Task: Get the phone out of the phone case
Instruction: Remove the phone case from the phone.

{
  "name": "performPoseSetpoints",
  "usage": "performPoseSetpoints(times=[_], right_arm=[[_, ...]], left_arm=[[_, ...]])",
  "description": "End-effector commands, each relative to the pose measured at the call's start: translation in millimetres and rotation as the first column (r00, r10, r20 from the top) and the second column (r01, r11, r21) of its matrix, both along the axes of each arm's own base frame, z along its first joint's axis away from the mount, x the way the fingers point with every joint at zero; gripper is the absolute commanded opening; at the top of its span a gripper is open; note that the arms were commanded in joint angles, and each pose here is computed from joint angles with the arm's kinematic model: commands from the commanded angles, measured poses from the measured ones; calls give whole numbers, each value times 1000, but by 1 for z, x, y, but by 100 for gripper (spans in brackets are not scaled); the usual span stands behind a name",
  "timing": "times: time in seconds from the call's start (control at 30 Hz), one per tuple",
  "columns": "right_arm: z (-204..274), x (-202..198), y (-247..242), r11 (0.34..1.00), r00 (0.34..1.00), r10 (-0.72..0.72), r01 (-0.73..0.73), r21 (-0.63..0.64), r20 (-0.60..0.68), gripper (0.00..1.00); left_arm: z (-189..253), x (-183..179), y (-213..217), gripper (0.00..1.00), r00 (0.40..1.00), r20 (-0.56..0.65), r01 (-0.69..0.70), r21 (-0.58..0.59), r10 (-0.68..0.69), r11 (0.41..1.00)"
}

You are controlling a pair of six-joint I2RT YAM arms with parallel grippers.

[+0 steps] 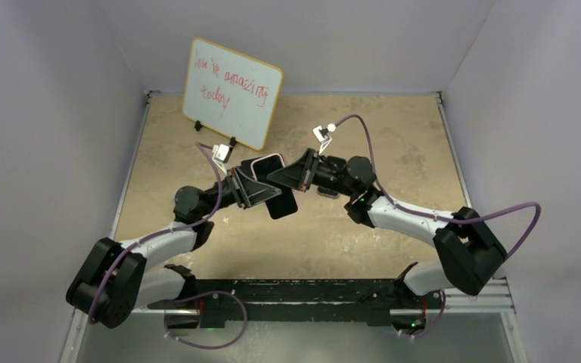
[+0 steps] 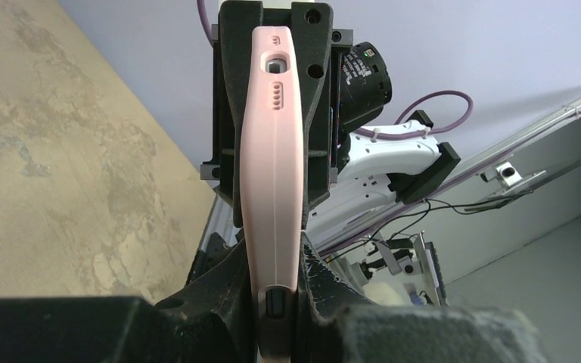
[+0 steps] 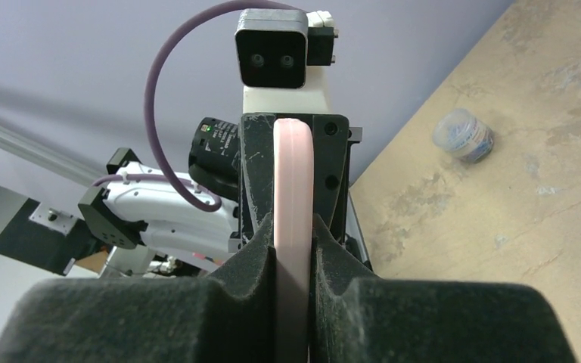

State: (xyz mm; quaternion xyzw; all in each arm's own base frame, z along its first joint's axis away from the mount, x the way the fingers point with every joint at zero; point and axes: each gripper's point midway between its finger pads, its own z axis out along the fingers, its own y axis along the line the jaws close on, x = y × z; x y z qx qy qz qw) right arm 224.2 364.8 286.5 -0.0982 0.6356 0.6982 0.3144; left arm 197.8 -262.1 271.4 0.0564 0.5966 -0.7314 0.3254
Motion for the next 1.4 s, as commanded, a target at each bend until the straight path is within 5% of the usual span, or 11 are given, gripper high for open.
performPoseSetpoints(times=[0.0,0.17,0.37,1.17,1.37], right_arm=[[29,-1,-12,997,995,-58,54,52,85,0],[33,9,-31,979,979,-193,188,75,66,0],[35,18,-51,943,950,-312,308,127,14,0],[44,19,-85,869,899,-430,438,229,-89,0],[44,18,-86,869,900,-425,436,236,-96,0]], left_arm=[[29,-13,4,16,994,107,8,-73,0,997],[20,-16,11,39,996,73,-44,-91,51,995],[10,-27,10,47,997,57,-43,-91,49,995],[-6,-52,-11,40,998,55,25,-78,-21,997],[3,-52,-16,31,996,83,34,-96,-26,995]])
